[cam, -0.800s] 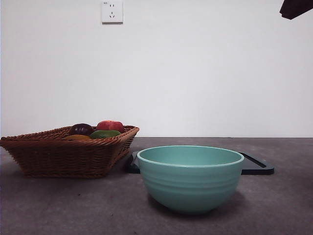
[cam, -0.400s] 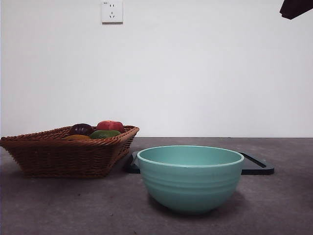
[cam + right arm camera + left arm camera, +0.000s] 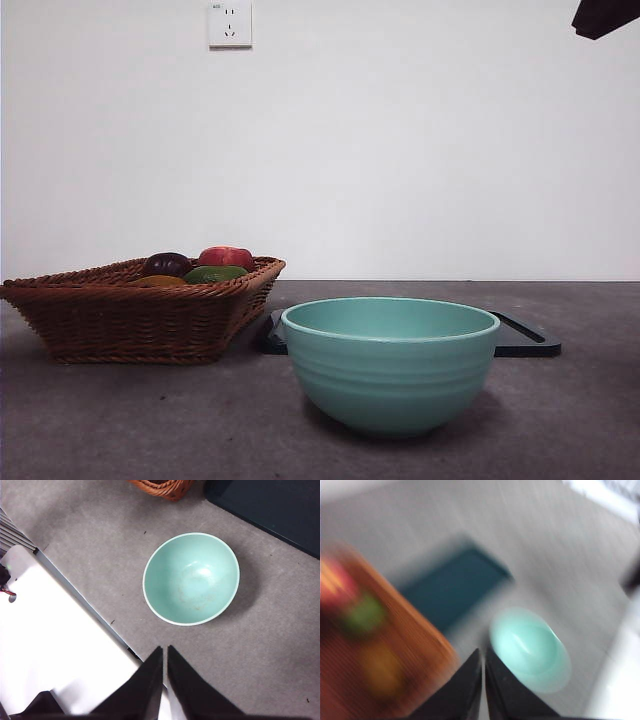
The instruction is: Pick up the wifruite, put it on the bowl, pick up the plate, put it on desk
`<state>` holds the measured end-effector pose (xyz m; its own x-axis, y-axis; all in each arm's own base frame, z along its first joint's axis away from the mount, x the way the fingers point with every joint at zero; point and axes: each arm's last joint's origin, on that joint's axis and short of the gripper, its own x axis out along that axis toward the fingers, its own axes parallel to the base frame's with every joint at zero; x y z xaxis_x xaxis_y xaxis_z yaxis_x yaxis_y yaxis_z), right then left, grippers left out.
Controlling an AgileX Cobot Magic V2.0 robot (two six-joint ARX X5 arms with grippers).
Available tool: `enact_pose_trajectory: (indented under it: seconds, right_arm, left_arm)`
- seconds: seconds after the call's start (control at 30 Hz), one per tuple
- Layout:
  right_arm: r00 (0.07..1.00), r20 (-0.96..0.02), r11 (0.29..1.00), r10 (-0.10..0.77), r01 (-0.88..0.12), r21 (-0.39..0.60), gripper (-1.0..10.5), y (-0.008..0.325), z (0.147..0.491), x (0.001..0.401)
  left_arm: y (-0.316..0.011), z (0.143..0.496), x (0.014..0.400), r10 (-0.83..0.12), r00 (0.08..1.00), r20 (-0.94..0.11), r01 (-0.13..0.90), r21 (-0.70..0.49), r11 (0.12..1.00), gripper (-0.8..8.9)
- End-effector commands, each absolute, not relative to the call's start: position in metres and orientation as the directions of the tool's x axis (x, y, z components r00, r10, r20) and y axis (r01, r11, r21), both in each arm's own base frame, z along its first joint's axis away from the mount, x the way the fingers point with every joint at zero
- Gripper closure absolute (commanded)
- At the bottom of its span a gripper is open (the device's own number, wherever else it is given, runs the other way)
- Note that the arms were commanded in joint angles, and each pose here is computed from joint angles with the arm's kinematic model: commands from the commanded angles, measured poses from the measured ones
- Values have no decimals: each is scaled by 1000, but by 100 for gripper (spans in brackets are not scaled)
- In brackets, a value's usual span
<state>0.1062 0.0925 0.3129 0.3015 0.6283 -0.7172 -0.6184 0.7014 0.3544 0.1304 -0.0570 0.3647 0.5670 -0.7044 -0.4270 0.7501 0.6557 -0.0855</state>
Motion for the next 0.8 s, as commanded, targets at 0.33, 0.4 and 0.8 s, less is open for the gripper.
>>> enact_pose_trajectory:
  seconds: [0.33,0.4,0.8]
  right_arm:
    - [303,-707,688,639,-637,348,941,94,318,106]
    - [303,-707,688,639,-637,349,941,94,318,106]
    - [303,-707,688,639,-637,349,941,94,318,106]
  left_arm:
    - [-10,346,104,-236,962,138,198,243,950,803]
    - [-6,328,100,-164,975,148,126,234,964,803]
    - [1,227,92,-23,998,58,15,138,990,803]
